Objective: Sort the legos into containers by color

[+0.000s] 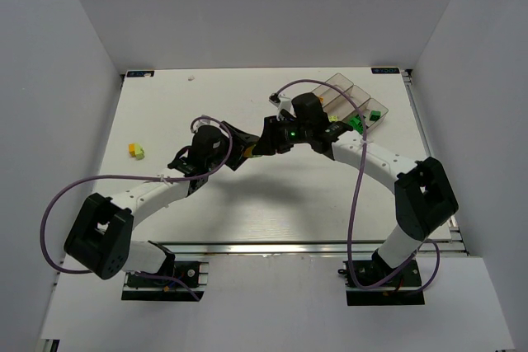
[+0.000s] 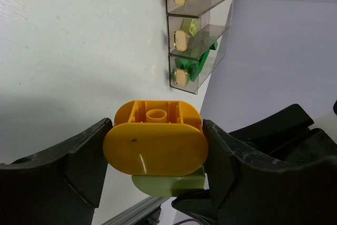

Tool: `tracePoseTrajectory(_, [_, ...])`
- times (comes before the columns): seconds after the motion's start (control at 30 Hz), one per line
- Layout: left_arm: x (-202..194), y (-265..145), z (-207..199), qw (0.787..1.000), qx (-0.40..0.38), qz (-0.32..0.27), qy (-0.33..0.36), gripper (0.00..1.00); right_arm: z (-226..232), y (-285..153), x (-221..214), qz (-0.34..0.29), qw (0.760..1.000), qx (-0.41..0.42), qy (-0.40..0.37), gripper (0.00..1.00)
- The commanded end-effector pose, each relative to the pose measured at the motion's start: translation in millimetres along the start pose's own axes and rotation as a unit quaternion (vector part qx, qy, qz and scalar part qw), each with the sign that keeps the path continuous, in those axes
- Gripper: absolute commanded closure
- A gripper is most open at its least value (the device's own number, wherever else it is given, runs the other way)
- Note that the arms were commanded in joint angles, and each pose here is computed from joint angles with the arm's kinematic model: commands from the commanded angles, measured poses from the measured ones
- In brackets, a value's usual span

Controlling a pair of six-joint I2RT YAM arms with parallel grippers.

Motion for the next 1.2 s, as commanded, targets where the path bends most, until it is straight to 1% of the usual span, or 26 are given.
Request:
tracePoseTrajectory(0.0, [3.5, -1.6, -14.5, 1.0, -0.024, -0.007, 0.0, 0.82, 16.5, 1.3, 20.0, -0.026, 0.999, 0.022, -0.02, 0.64])
tracePoseTrajectory(0.03, [3.6, -1.6, -14.8, 1.0, -0.024, -0.007, 0.0, 0.82, 17.6, 0.3, 20.0, -0.026, 0.999, 0.026, -0.022, 0.67])
tracePoseTrajectory(0.07, [3.3, -1.7, -15.7, 1.0, -0.025, -0.007, 0.001, 0.82, 17.1, 0.8, 17.9, -0.023, 0.999, 0.026, -0.021, 0.74])
tracePoseTrajectory(0.17, [3.3, -1.6, -14.5, 1.0, -0.023, -0.008, 0.001, 0.82, 16.4, -0.2, 13.1, -0.018, 0.999, 0.028, -0.019, 0.86])
tracePoseTrajectory(0.23, [3.8, -2.7, -14.0, 1.0, -0.022, -0.01, 0.001, 0.83, 16.7, -1.7, 8.8, -0.014, 0.999, 0.032, -0.017, 0.9])
tracePoseTrajectory(0.27, [4.8, -3.1, -13.8, 1.0, -0.022, -0.013, 0.002, 0.83, 16.5, -2.5, 6.2, -0.011, 0.999, 0.033, -0.016, 0.95])
tracePoseTrajectory(0.33, [5.5, -4.4, -12.5, 1.0, -0.02, -0.017, 0.003, 0.83, 17.0, -5.2, 0.3, -0.005, 0.999, 0.037, -0.014, 1.0])
tracePoseTrajectory(0.57, [4.2, -6.4, -8.6, 1.0, -0.017, -0.016, 0.003, 0.84, 16.2, -14.6, -12.5, 0.003, 0.999, 0.038, -0.015, 1.0])
tracePoseTrajectory(0.6, [8.6, -5.7, -6.7, 0.999, -0.01, -0.03, 0.003, 0.84, 17.4, -16.6, -12.9, 0.002, 0.999, 0.039, -0.017, 1.0])
tracePoseTrajectory(0.77, [8.7, -6.8, -4.3, 0.999, -0.006, -0.032, 0.005, 0.84, 16.1, -22.9, -20.4, 0.007, 0.999, 0.035, -0.019, 1.0])
tracePoseTrajectory(1.17, [10.3, -9.4, 0.1, 0.999, 0.002, -0.039, 0.007, 0.85, 2.4, -36.3, -36.0, 0.02, 0.999, 0.02, -0.021, 1.0])
Point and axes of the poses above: each gripper's point midway between its finger pads, its own y axis out along the fingers, its own z axis along the line the jaws close on, x = y × z, the point moved 2 cm from there along -y, back along the fingers, and after that the axes turned 8 degrees about y, right-handed, at the moved point
